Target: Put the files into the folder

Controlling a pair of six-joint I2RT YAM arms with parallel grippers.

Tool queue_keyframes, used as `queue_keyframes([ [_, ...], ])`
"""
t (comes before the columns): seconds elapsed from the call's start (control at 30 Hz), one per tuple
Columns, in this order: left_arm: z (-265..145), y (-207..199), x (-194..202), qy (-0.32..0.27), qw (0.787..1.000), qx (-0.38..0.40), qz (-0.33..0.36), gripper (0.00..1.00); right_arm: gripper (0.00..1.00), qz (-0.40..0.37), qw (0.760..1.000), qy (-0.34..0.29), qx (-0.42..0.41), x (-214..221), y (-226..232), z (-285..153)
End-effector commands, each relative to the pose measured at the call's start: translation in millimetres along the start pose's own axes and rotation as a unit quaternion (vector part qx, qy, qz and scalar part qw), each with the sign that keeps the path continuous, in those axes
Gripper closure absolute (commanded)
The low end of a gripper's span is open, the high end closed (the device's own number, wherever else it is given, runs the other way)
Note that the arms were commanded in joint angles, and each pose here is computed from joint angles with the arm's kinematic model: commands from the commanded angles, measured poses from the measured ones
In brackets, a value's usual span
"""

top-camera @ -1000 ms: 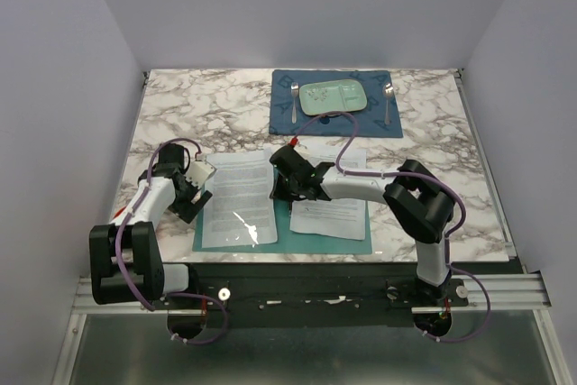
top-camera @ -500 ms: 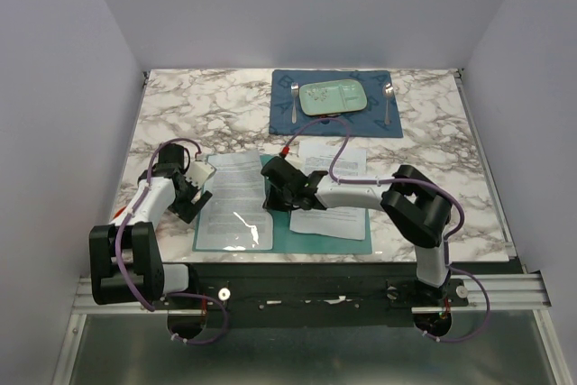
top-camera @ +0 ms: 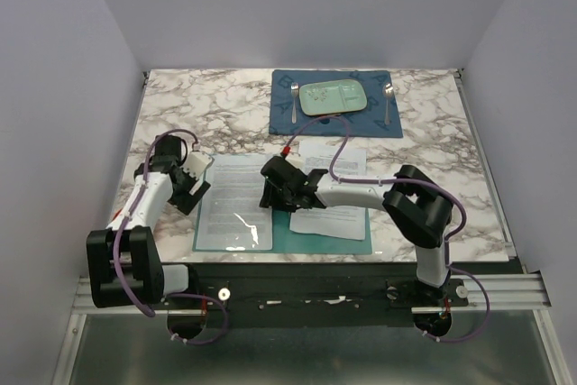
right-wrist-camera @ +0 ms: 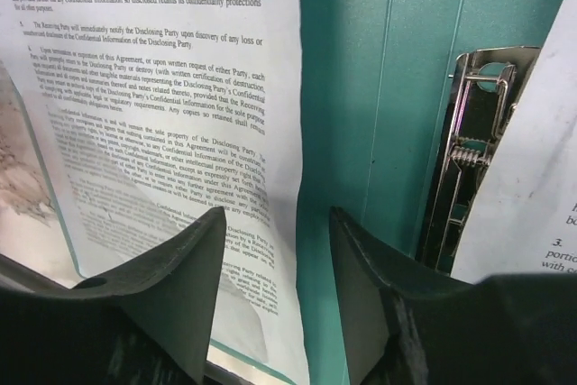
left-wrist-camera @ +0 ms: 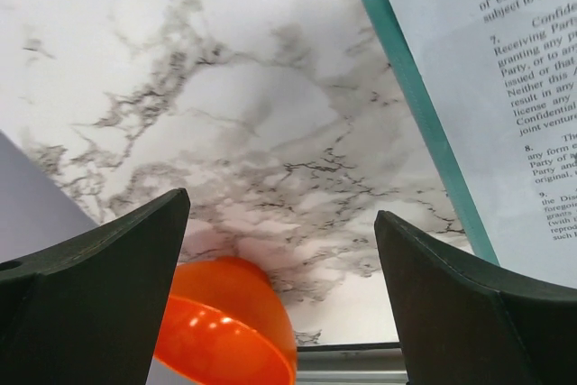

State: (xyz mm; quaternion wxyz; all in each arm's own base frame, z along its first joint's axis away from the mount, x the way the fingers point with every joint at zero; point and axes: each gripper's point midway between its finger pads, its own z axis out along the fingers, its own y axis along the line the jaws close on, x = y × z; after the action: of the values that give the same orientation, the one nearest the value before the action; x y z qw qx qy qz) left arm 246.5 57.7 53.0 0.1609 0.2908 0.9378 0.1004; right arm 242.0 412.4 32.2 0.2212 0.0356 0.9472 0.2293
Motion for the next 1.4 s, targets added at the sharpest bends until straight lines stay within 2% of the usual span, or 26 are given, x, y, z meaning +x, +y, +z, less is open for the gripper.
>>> queue_keyframes([
  [0.0, -26.0, 10.6, -21.8, -0.037, 0.999, 0.000, -0.016, 0.01, 0.41, -0.030, 0.999, -0.021, 0.019, -11.2, -3.7, -20.5],
  [0.2, -55.1, 5.5, -51.9, -0.079, 0.995, 0.048, -0.034, 0.01, 0.42, -0.058, 0.997, -0.046, 0.027, -26.3, -14.5, -48.0],
  [0.4, -65.8, -16.2, -79.1, -0.098, 0.993, 0.069, -0.014, 0.01, 0.45, -0.051, 0.997, -0.026, 0.043, -13.4, -43.0, -49.2],
  [0.7, -58.6, -46.5, -109.5, -0.093, 0.992, 0.080, 0.016, 0.01, 0.50, -0.035, 0.999, -0.002, 0.028, 6.2, -52.9, -49.0],
  [1.1, -31.2, -69.7, -127.3, -0.073, 0.993, 0.085, 0.046, 0.01, 0.54, -0.015, 0.998, 0.005, 0.068, 31.2, -106.7, -67.5],
  [1.3, -25.0, -68.6, -131.3, -0.070, 0.993, 0.082, 0.043, 0.01, 0.54, -0.014, 0.998, -0.004, 0.061, 26.8, -105.9, -77.1],
  [1.37, -32.3, -67.8, -136.9, -0.078, 0.993, 0.082, 0.042, 0.01, 0.54, -0.016, 0.999, -0.004, 0.046, 21.6, -91.1, -77.2],
])
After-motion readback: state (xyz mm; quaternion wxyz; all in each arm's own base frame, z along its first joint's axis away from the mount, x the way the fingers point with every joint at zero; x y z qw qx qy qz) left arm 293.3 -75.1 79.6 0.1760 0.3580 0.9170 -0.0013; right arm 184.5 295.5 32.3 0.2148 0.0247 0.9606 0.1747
